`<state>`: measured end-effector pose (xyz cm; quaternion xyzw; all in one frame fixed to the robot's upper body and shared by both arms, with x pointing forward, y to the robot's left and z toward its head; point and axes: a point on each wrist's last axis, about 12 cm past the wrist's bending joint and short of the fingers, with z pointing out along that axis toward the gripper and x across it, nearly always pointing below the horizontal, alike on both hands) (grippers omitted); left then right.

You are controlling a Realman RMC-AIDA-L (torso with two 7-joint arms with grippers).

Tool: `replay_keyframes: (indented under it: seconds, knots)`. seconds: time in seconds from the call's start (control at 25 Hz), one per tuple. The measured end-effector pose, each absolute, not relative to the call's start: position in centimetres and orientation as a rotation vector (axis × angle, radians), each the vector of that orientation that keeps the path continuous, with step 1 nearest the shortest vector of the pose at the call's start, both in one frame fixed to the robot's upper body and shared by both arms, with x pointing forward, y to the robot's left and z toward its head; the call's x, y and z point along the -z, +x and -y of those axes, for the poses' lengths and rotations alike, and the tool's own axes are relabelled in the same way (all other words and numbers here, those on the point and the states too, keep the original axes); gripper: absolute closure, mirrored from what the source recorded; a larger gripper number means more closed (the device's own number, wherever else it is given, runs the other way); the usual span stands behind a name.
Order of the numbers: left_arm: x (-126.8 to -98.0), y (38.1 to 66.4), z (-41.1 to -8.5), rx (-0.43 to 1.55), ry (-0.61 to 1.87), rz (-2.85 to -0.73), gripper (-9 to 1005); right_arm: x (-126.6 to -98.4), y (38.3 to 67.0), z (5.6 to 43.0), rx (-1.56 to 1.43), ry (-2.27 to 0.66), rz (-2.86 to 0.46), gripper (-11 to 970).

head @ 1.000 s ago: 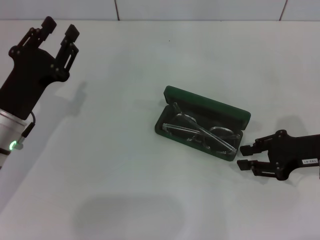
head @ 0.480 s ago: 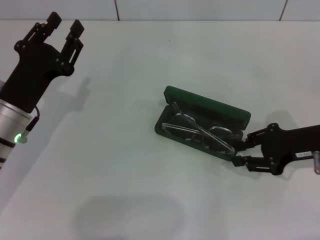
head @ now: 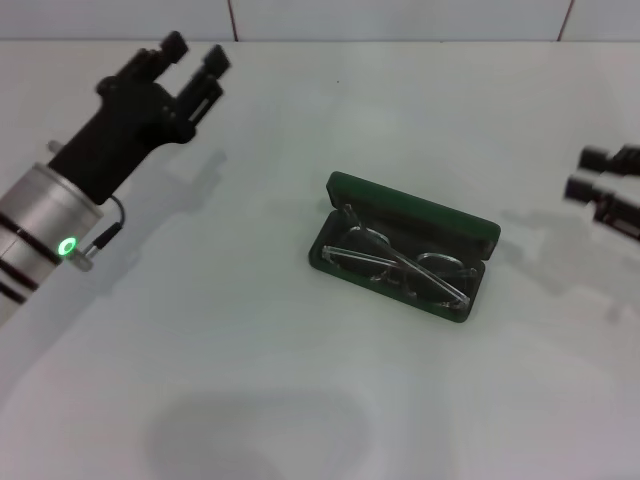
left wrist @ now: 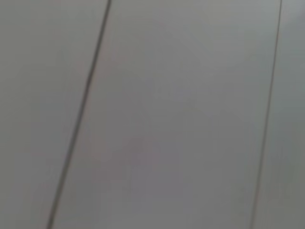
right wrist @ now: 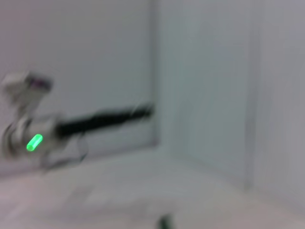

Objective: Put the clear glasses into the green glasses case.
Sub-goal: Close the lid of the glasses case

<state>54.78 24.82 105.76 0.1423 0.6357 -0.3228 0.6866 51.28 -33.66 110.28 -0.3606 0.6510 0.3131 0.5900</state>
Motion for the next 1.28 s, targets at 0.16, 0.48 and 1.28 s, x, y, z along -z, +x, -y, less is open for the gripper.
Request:
replay_keyframes:
  seconds: [0.16, 0.48, 1.28]
  knots:
    - [-106.3, 56.5, -23.7, 0.8, 0.395, -1.528, 435, -109.3, 50.8, 35.4, -0.598, -0.554, -1.407, 591]
    - [-107.4, 60.1, -18.6, 0.893, 0.604, -1.744, 156, -107.9, 50.6, 35.6, -0.445, -0.392, -1.326, 383]
    - [-105.9, 59.6, -14.1, 0.863, 0.825, -1.92, 103, -107.4, 51.8, 35.0, -0.429, -0.378, -1.373, 314]
